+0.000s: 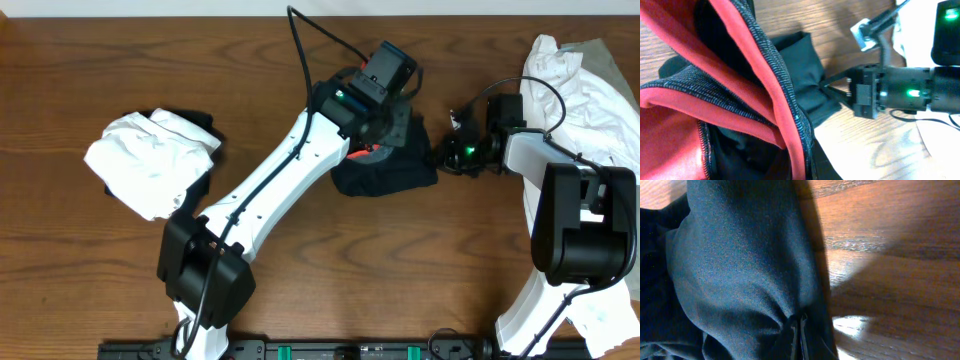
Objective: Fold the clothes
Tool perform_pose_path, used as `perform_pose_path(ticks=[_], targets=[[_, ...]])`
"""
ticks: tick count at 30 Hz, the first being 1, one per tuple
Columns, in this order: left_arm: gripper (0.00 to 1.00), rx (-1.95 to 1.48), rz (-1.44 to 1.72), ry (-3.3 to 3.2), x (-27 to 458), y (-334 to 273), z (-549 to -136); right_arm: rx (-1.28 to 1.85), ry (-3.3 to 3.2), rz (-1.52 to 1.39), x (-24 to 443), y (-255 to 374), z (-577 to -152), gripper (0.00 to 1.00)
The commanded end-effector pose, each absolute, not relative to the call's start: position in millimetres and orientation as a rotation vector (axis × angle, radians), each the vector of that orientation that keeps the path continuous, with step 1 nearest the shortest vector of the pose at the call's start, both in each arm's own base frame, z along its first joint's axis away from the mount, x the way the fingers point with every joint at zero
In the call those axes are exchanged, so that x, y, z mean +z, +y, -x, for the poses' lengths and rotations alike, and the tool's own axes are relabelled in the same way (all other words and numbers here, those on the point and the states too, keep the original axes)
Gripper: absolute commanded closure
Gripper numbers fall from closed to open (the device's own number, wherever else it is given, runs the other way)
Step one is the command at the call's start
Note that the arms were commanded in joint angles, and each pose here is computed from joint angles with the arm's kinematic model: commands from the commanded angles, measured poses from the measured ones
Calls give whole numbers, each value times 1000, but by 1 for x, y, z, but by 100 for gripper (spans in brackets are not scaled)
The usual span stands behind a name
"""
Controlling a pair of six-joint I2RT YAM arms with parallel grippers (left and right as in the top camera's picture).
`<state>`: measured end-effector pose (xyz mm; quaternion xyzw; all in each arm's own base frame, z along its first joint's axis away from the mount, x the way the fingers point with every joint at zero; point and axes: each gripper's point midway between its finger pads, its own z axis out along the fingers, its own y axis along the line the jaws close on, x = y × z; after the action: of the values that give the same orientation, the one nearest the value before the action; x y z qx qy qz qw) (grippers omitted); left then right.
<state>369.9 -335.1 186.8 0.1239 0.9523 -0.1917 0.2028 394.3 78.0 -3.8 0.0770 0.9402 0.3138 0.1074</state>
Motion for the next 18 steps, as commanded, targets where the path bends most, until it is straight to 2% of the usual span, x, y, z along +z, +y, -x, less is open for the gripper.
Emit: perform_pose_path(ticks=[1,5,8,10,13,18], targets=[[94,-600,-360,2628,205,-348,-360,815,2892,-259,-39,71,-374,95],[94,-557,-375,2646,191,-355,-358,816,2893,-260,-39,71,-373,92],[94,-528,-389,2678,173,-360,-357,835,2888,-262,-38,72,-373,73],[94,-511,-402,2704,160,-363,-355,863,2877,-280,-32,70,-373,66],[94,-489,-415,2734,141,-368,-355,878,2847,-329,-19,59,-375,60],[91,-473,-417,2756,124,-371,-358,858,2793,-456,12,29,-374,59]])
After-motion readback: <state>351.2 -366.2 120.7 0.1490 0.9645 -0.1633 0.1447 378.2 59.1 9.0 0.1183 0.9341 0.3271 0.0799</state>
